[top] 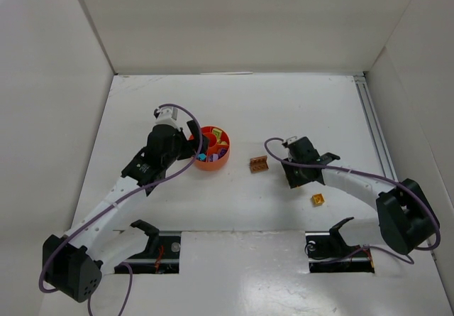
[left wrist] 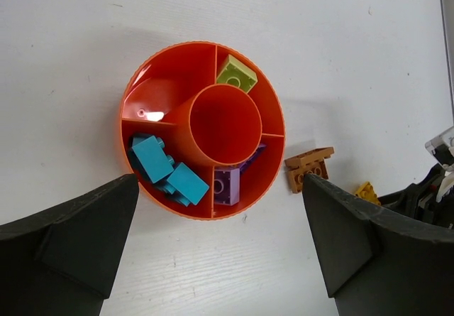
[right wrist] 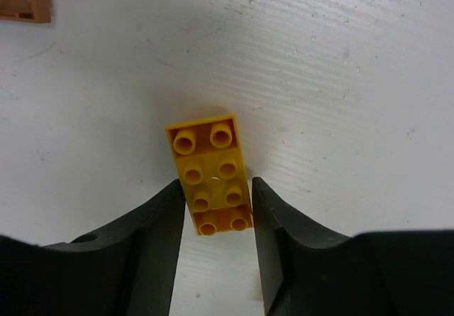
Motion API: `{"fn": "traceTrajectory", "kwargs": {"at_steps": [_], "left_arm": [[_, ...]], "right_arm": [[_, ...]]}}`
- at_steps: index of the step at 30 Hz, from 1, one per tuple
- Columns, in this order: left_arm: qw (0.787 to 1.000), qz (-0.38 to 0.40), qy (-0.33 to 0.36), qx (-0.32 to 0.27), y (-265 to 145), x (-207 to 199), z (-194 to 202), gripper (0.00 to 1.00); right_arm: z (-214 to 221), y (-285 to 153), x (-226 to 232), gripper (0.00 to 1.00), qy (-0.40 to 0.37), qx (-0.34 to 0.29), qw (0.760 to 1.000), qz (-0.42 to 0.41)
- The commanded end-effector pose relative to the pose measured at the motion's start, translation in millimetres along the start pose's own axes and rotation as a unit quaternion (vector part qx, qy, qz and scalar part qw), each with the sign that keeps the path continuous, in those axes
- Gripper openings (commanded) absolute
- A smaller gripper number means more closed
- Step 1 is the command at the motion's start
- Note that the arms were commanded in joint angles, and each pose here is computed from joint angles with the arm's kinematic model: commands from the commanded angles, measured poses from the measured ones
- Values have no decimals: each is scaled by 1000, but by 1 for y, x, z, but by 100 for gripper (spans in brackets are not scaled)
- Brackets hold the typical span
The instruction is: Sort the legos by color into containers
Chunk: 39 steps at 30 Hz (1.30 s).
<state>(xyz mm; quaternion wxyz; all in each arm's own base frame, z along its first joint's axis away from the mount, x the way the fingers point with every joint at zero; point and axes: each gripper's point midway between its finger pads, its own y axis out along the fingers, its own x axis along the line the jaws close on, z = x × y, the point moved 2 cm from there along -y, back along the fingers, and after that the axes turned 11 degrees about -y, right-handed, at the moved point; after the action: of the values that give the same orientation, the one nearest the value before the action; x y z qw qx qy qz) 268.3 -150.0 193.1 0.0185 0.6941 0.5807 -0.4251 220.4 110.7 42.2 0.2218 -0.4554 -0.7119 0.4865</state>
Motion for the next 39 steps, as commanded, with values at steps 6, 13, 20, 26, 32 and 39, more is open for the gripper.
{"fn": "traceTrajectory", "kwargs": {"at_steps": [6, 13, 20, 26, 32, 39], "left_arm": [[999, 40, -2, -22, -13, -21, -16, 100], [994, 108, 11, 15, -20, -44, -8, 100], [938, 317, 54, 127, -38, -102, 24, 100], [902, 381, 66, 190, -41, -136, 51, 99], [913, 367, 64, 168, -37, -165, 53, 90], [907, 378, 66, 174, -36, -176, 63, 80]], "right_arm": [[-13, -3, 1, 33, 3, -31, 999, 8], [-40, -16, 19, 21, -74, -92, 993, -12], [-113, -105, 55, 19, -169, -320, 928, -86], [-128, -169, 85, 19, -240, -451, 846, -155], [-133, -191, 101, 19, -270, -481, 815, -177], [-138, -200, 103, 19, -269, -492, 810, -172]]}}
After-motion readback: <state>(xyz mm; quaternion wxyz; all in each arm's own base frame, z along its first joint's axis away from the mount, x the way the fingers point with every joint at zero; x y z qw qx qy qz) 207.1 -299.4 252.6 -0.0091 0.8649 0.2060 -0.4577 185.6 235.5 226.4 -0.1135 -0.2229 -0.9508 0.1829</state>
